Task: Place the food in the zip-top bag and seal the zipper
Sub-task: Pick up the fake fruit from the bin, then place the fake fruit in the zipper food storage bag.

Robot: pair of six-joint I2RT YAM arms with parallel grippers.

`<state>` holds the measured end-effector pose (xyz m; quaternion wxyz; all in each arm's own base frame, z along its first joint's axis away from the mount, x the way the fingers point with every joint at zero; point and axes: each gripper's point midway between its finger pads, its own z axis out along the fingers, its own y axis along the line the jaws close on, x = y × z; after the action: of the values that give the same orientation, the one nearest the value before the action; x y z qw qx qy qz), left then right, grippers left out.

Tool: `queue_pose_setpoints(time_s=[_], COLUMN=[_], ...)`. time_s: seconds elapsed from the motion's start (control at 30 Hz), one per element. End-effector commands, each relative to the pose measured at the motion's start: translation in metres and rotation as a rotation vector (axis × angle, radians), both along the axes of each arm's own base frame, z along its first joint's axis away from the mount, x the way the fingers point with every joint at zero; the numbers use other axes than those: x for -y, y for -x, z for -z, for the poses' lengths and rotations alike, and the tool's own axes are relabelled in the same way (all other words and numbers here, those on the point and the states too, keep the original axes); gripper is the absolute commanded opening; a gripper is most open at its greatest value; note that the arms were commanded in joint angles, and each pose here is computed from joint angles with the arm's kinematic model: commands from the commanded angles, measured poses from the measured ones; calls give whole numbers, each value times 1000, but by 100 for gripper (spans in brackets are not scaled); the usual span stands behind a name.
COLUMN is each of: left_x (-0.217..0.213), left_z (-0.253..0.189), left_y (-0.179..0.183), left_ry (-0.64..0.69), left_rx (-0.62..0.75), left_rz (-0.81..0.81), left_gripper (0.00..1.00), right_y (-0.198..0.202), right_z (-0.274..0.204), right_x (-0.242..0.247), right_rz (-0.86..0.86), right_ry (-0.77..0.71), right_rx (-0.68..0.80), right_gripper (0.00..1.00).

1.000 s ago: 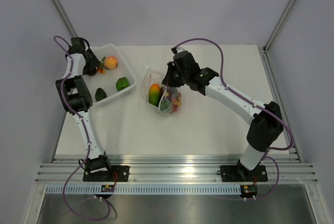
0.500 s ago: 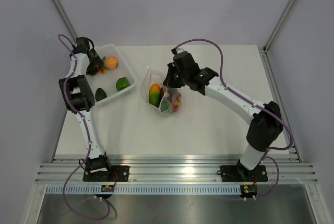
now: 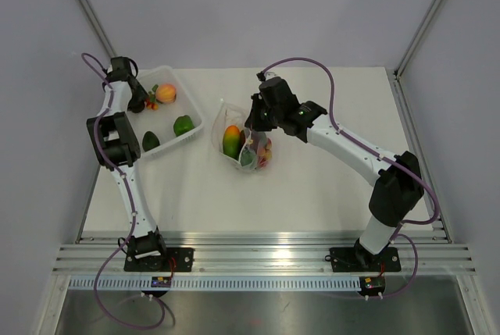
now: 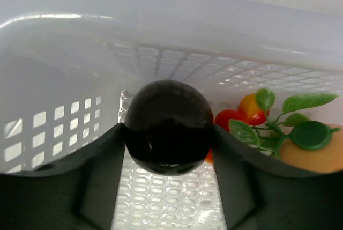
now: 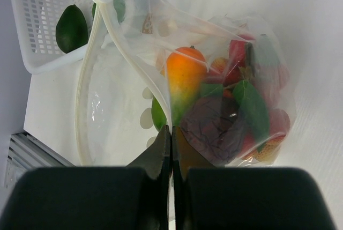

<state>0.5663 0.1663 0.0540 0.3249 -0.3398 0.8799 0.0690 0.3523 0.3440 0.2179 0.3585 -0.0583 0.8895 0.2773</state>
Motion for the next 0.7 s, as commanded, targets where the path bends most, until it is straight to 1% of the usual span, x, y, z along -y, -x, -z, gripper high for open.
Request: queue_pose_setpoints(time_s=[0.0,0.07,0.1,0.13,0.17,0.23,0.3,0.33,0.37,0.4,0.43,0.47,0.5,0.53,0.6,0.63,0.67], left_x=[-4,-2,0,2,4,9,20,27,40,48,54,63,82,91,123,134,141], left_z=[-16,-24,-31,-39,-61,-67,-93,-106,-138,-152,-147,-154,-188,-180,-195,-206,-210], left_y=[-16,-12,-12,-10,-8,5,22,26,36,45,60,70,83,97,114,132,143], left_ry=[3,10,12,16,14,28,24,16,-12,-32,-62,-81,-100,-94,-65,-59,-53], left_rx=[72,78,92,105,140,133,154,169,210,223,192,196,262,237,269,290,298], left_rz=[-2,3,5,4,5,-4,-2,13,30,41,51,64,94,110,180,214,220], left_gripper=[53,41,29,26,21,10,8,5,5,4,4,4,4,5,5,4,4], right_y=[-5,-4,-4,-4,-5,-4,-5,-5,-6,-5,-6,-7,-6,-6,-6,-5,-6], right_z=[-19,-20,-20,-21,-22,-21,-23,-21,-20,-20,-19,-19,-18,-17,-18,-17,-18], right_x=[3,4,4,4,4,3,1,-1,0,0,2,3,4,4,5,5,5], right_rz=[15,14,14,15,18,12,7,-1,2,3,9,11,10,7,5,3,4], right_ry=[-10,-11,-12,-15,-16,-20,-29,-28,-22,-21,-15,-16,-13,-17,-21,-19,-20], right_rx=[43,45,46,48,48,48,49,49,49,50,54,53,53,50,49,48,49], right_gripper=[2,2,2,2,2,2,2,2,2,2,2,2,2,2,2,2,2])
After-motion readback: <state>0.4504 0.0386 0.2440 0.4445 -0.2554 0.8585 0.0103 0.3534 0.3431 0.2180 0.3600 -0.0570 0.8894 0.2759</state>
